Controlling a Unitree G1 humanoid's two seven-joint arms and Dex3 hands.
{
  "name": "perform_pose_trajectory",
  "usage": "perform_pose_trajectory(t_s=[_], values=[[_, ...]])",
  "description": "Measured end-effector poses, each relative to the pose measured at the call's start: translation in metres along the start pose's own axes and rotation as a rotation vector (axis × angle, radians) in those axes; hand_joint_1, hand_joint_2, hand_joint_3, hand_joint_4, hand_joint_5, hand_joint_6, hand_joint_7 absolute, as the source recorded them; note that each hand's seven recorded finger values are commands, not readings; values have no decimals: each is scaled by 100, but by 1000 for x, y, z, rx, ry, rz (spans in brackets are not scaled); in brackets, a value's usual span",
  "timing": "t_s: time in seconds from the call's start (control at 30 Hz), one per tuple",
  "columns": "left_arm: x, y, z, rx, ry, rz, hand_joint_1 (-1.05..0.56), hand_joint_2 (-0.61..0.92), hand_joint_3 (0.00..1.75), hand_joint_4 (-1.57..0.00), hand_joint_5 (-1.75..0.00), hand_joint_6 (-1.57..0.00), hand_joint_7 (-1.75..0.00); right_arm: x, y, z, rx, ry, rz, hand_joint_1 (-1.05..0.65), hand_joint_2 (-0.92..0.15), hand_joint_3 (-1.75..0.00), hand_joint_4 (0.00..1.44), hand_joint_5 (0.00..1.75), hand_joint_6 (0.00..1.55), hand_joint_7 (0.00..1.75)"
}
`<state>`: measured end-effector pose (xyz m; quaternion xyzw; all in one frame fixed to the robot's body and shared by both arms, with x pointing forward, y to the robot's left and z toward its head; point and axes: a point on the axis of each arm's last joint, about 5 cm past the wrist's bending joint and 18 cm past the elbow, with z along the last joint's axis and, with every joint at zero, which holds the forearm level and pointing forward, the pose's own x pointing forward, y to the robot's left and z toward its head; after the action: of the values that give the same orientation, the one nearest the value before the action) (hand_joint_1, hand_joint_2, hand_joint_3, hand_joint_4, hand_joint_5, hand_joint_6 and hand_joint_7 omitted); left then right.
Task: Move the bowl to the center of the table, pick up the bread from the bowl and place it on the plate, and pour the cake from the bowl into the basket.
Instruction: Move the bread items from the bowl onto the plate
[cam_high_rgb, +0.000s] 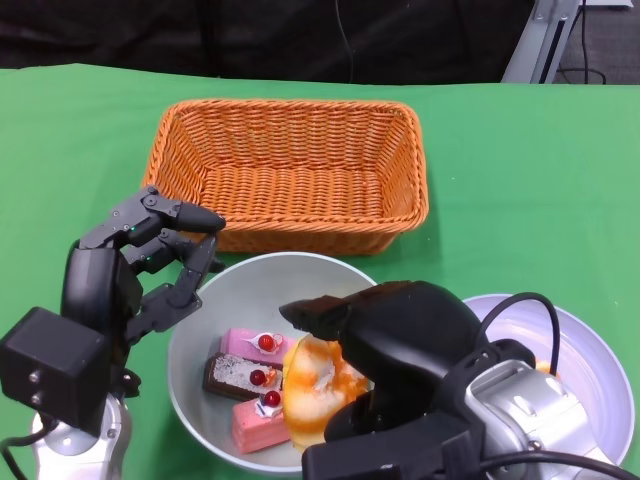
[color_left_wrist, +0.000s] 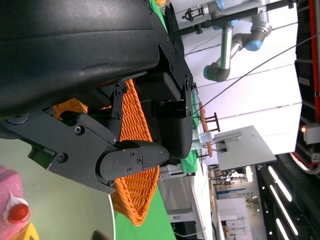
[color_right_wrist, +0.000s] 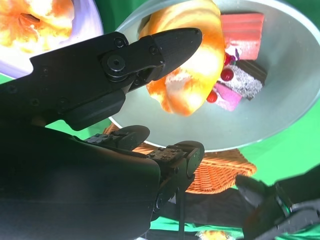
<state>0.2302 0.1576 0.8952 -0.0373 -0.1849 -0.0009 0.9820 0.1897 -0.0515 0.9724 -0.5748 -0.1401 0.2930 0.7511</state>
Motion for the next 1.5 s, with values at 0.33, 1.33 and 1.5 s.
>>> perform_pose_trajectory(t_s=[0.33, 1.33, 1.5], values=[[6, 10, 9, -8, -1, 3, -27, 73, 67, -80, -137, -83, -104, 12, 10, -2, -14, 16, 92, -99, -92, -10, 47, 4, 39, 3], [15, 24, 28, -74, 31, -184, -30, 68, 75, -83, -139, -87, -97, 50, 30, 10, -179, 7, 180, -90, -91, -3, 24, 122, 52, 1], [16, 24, 31, -91, 36, -190, -30, 68, 77, -80, -138, -86, -96, 52, 38, 12, -235, 3, 128, -66, -84, 0, 40, 125, 70, 2]])
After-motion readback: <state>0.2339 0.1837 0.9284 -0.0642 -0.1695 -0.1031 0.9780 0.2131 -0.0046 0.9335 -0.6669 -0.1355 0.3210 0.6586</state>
